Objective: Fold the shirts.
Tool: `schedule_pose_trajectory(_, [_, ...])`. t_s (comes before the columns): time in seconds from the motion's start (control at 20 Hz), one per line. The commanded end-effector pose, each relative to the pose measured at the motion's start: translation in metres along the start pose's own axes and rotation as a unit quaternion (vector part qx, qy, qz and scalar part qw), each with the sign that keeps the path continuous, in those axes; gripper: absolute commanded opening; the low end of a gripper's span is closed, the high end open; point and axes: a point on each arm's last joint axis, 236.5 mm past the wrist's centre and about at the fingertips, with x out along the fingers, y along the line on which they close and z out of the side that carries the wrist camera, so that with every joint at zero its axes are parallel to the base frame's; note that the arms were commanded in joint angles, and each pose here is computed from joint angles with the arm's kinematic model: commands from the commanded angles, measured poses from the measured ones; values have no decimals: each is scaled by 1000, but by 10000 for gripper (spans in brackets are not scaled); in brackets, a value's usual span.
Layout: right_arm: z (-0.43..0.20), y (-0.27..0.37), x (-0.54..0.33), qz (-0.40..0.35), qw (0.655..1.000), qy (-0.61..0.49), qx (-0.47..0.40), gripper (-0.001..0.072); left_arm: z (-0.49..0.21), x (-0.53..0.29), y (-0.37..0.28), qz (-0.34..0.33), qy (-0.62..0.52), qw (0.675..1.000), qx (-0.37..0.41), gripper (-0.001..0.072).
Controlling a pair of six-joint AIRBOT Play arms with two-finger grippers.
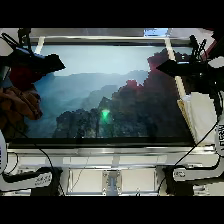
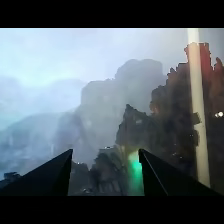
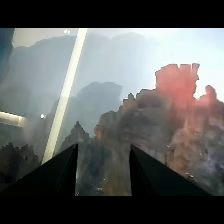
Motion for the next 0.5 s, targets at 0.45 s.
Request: schedule_pose_trajectory(0.45, [1, 0, -1, -1, 1000, -2, -2, 384, 1, -1, 0, 0, -3, 1000, 0, 492])
